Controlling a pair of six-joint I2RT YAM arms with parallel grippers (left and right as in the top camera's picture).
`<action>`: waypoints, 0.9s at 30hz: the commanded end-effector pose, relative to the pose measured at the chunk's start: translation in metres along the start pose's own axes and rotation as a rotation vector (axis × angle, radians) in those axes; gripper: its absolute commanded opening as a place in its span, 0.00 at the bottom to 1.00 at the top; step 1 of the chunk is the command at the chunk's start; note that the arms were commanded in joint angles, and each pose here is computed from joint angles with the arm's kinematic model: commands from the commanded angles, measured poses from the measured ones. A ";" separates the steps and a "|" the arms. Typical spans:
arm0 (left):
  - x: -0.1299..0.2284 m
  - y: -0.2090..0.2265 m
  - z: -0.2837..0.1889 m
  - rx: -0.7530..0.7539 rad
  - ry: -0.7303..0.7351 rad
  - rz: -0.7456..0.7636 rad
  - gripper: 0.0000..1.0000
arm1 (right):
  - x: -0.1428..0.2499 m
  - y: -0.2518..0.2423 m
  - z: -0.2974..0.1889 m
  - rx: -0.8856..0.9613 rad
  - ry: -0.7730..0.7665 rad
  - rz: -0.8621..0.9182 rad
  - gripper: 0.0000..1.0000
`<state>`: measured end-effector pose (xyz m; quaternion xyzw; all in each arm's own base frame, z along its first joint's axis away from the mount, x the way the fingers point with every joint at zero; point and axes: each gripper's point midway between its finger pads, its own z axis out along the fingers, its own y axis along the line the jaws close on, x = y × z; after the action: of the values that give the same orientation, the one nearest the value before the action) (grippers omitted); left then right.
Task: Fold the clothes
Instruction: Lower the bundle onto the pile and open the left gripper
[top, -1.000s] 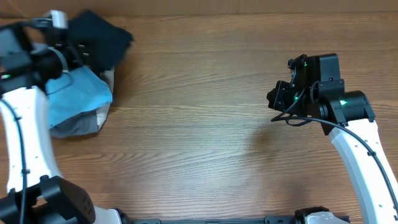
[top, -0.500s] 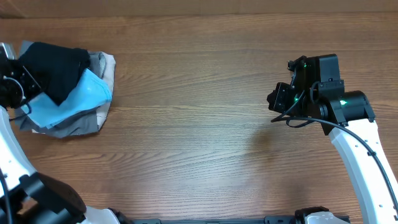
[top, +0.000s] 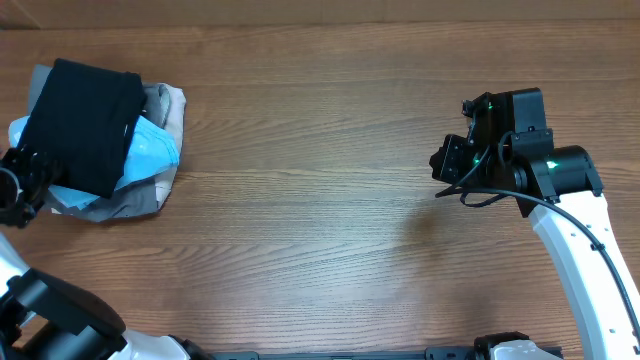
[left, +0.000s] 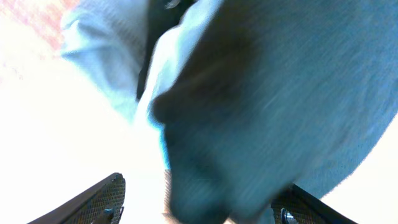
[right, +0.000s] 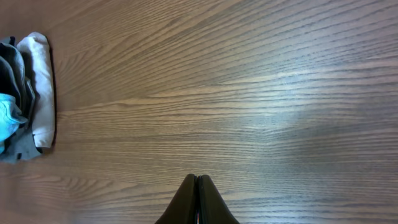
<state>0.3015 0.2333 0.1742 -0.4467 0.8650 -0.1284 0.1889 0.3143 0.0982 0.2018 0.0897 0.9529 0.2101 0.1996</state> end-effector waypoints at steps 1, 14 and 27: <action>-0.007 -0.020 -0.048 0.089 -0.100 -0.001 0.76 | -0.003 0.003 -0.004 -0.013 -0.011 -0.007 0.04; -0.011 -0.101 -0.099 0.141 -0.317 0.414 0.04 | -0.005 0.004 -0.004 -0.014 -0.023 -0.010 0.04; -0.037 -0.018 0.089 -0.101 0.026 0.306 0.04 | 0.012 -0.003 -0.004 0.013 0.048 0.026 0.04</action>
<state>0.3897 0.2320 0.1507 -0.2780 0.9305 -0.0707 0.2278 0.3015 0.0964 0.1951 0.0969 0.9592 0.2036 0.1706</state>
